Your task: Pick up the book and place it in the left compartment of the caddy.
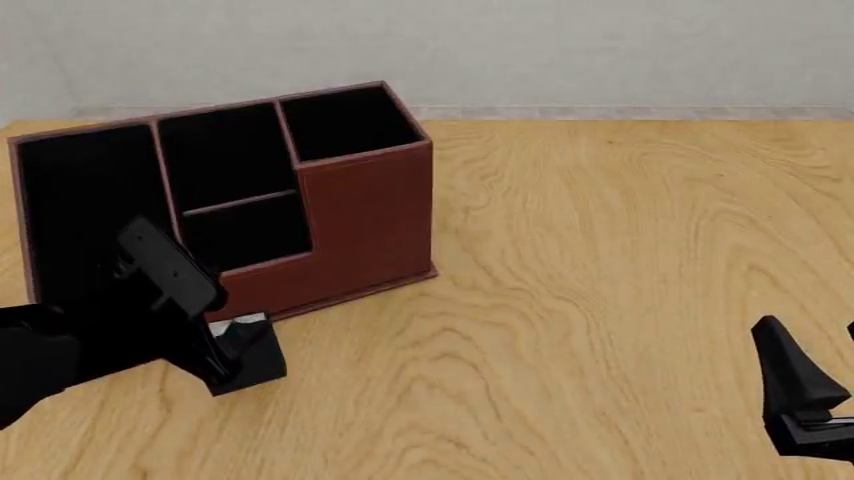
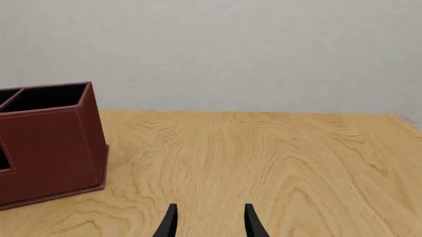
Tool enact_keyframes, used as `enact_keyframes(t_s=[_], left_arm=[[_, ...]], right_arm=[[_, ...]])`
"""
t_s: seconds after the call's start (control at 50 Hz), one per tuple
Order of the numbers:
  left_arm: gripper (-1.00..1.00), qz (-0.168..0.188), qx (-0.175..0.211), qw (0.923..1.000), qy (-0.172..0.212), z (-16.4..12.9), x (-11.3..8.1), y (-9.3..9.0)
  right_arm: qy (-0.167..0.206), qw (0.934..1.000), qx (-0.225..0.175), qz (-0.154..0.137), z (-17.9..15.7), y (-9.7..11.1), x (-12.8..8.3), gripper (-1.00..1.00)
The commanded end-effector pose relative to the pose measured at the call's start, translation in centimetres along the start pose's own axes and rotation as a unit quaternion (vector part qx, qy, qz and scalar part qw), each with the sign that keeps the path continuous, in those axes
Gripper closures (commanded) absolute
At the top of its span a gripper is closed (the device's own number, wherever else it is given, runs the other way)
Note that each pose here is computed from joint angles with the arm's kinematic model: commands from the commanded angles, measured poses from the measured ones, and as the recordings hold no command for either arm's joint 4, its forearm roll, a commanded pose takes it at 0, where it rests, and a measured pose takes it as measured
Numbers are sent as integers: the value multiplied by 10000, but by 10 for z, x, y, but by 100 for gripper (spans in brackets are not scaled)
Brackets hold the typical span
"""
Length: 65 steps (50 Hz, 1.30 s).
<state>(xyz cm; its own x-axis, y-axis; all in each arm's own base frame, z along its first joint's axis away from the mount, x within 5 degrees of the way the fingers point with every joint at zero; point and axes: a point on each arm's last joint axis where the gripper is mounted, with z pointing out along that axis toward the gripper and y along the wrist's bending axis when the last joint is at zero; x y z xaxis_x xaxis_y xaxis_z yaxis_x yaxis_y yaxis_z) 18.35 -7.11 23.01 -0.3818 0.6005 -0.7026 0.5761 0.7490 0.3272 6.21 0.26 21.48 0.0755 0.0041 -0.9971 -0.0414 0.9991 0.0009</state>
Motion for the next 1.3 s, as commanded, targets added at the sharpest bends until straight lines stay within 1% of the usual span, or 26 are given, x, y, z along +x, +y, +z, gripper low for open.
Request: enact_keyframes(t_s=[0.02,0.38,0.46,0.84,1.3], left_arm=[[-100,-36,11,10000,80,7,8,-2],[-100,-146,-27,9998,152,19,17,-3],[-100,-127,-33,9998,177,21,20,-3],[-100,-164,-21,9996,246,29,23,-4],[-100,-217,6,9992,331,38,32,-7]], right_arm=[[-3,10000,-4,-10,1,0,0,-100],[3,10000,-9,-39,1,0,0,-100],[8,10000,-11,-41,1,0,0,-100],[16,10000,-24,-70,1,0,0,-100],[36,9999,-27,-93,2,0,0,-100]])
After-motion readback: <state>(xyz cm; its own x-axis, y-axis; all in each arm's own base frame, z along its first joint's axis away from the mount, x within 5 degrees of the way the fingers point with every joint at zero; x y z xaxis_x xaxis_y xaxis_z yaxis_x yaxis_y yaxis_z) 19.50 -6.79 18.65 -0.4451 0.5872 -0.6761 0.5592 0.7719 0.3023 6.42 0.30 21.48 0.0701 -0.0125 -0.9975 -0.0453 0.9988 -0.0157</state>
